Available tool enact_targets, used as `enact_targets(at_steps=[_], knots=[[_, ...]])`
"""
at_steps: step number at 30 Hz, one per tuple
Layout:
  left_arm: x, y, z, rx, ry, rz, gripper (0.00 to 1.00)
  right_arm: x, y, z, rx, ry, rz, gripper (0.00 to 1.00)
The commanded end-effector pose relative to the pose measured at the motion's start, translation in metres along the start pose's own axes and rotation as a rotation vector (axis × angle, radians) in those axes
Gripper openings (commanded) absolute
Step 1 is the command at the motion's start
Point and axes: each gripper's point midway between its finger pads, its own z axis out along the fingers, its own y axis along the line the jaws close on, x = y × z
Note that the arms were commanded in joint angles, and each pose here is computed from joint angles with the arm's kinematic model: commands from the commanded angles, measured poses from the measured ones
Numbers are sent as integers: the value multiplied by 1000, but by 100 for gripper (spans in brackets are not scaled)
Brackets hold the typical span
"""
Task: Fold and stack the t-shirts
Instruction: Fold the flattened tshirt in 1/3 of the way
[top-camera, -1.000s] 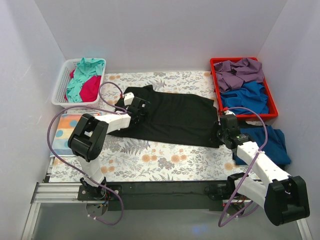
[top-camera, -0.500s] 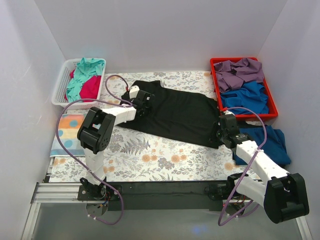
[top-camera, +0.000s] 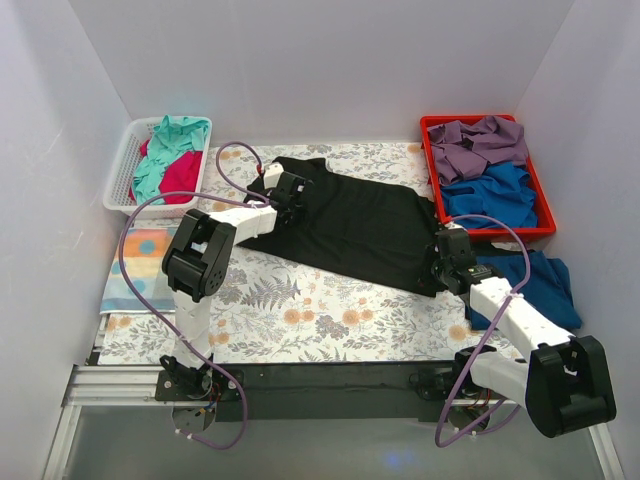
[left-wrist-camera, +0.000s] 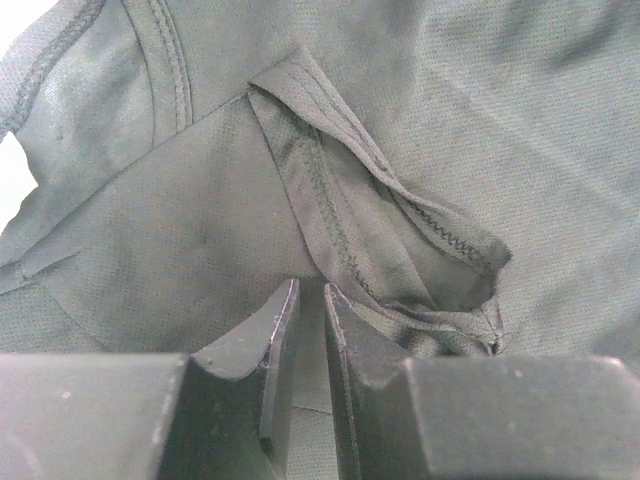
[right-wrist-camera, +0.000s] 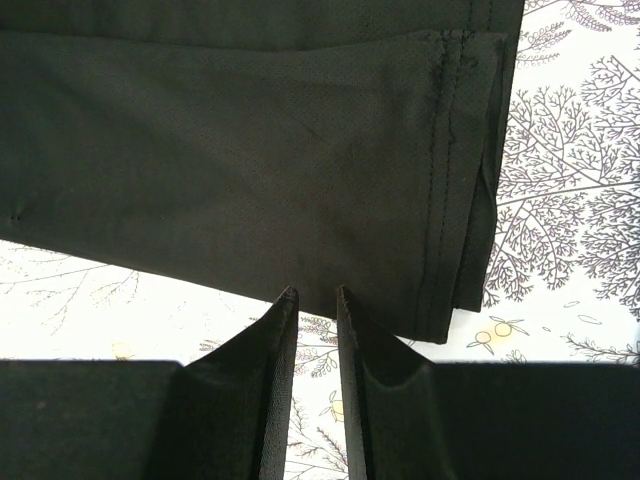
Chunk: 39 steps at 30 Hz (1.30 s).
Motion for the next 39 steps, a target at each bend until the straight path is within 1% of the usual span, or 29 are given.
enact_targets(at_steps=[1,8,14,18,20,21,22,23,24,25,26,27,31,32,33,39], knots=[[-20,-2,-9,6,-43,-29,15,-10,6,2,-19,-40,-8,28],[-16,-9,5,12,-34,4,15,-10,6,1,-23,-43,-9,28],[-41,-32,10,69,-101,-1,15,-9,5,2,-21,-39,-14,28],[-51,-57,16,166,-125,22,15,-11,4,2,-14,-46,-16,28],[-53,-62,16,189,-140,25,15,-11,5,2,-18,-44,-17,28],[-66,-72,11,245,-197,18,16,-10,5,2,-17,-41,-18,28],[-71,-80,2,306,-217,18,16,-10,4,2,-16,-40,-18,28],[-61,-78,0,341,-213,27,18,-10,4,2,-16,-39,-19,28],[-73,-88,-9,403,-275,10,19,-9,4,3,-16,-36,-20,28],[-78,-95,-21,470,-291,23,20,-9,4,3,-15,-35,-22,28],[-74,-96,-23,495,-292,33,21,-8,4,3,-16,-33,-22,28],[-78,-98,-26,507,-308,33,21,-8,4,3,-16,-33,-22,28],[-80,-85,-29,444,-302,24,22,-8,6,2,-23,-34,-17,28],[-91,-78,-41,429,-333,1,22,-6,5,3,-23,-29,-18,28],[-82,-68,-42,415,-329,3,22,-7,6,3,-25,-32,-18,28],[-103,-33,-97,402,-431,-53,27,-4,8,8,-36,-19,-24,28]])
